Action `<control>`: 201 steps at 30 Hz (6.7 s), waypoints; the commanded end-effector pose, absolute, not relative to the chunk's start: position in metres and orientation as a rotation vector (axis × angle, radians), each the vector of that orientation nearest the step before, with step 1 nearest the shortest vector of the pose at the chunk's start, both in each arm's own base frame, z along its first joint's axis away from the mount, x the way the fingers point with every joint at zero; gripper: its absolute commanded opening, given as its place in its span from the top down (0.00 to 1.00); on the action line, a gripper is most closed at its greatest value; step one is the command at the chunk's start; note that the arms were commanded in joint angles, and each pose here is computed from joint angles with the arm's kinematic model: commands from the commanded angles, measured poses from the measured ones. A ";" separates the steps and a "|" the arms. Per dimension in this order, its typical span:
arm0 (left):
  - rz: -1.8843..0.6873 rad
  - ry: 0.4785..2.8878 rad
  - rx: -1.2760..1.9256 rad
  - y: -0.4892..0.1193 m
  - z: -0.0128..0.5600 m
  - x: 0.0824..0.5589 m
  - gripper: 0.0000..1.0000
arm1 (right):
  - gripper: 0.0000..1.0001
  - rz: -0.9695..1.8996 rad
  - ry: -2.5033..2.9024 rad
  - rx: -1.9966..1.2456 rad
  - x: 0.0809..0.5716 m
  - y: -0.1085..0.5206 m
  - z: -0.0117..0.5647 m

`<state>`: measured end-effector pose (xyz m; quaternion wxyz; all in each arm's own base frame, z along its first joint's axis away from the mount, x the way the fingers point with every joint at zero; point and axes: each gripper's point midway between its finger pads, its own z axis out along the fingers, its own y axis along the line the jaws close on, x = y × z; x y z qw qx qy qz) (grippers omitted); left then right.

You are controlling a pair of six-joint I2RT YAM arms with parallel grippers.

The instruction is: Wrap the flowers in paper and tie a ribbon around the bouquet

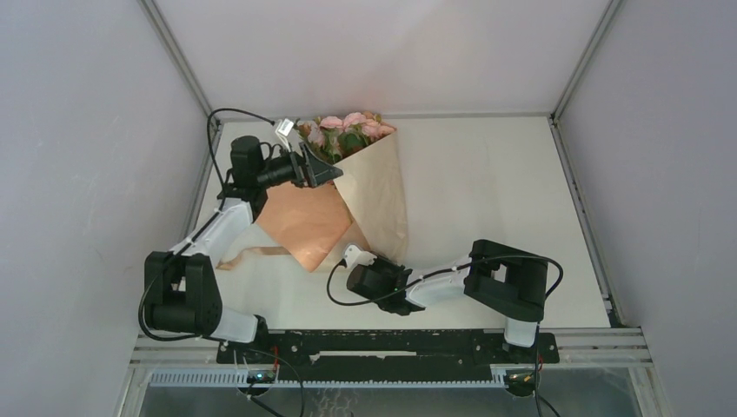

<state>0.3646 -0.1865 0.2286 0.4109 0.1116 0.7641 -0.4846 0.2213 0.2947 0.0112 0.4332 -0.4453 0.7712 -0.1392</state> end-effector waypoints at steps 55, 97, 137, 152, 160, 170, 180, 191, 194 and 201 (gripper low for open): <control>-0.849 2.618 0.013 -0.156 0.015 0.363 1.00 | 0.76 0.879 2.214 -0.641 0.240 0.350 0.107; -0.774 2.622 0.173 -0.163 0.018 0.347 1.00 | 1.00 1.188 2.537 0.132 0.257 0.268 0.025; -1.029 2.712 0.160 -0.190 0.003 0.290 1.00 | 1.00 0.884 2.292 0.219 0.475 0.209 0.073; -0.977 2.664 0.159 -0.187 0.012 0.298 1.00 | 1.00 0.974 2.367 -0.226 0.332 0.318 0.106; -0.957 2.661 0.156 -0.185 0.012 0.299 0.98 | 1.00 1.118 2.527 -0.329 0.247 0.378 0.054; -0.804 2.616 0.216 -0.146 0.072 0.315 0.37 | 1.00 0.983 2.694 -0.255 0.232 0.358 -0.007; -0.481 2.612 -0.343 -0.006 0.068 0.305 0.13 | 1.00 0.975 2.666 -0.269 0.230 0.358 -0.006; -0.666 2.759 -0.458 -0.022 0.025 0.281 0.18 | 1.00 0.964 2.648 -0.274 0.231 0.355 -0.002; -0.740 2.789 -0.462 -0.033 0.014 0.277 0.19 | 1.00 0.976 2.644 -0.262 0.234 0.355 0.000; -0.891 2.780 -0.423 -0.058 0.008 0.283 0.25 | 1.00 0.956 2.641 -0.252 0.238 0.350 0.003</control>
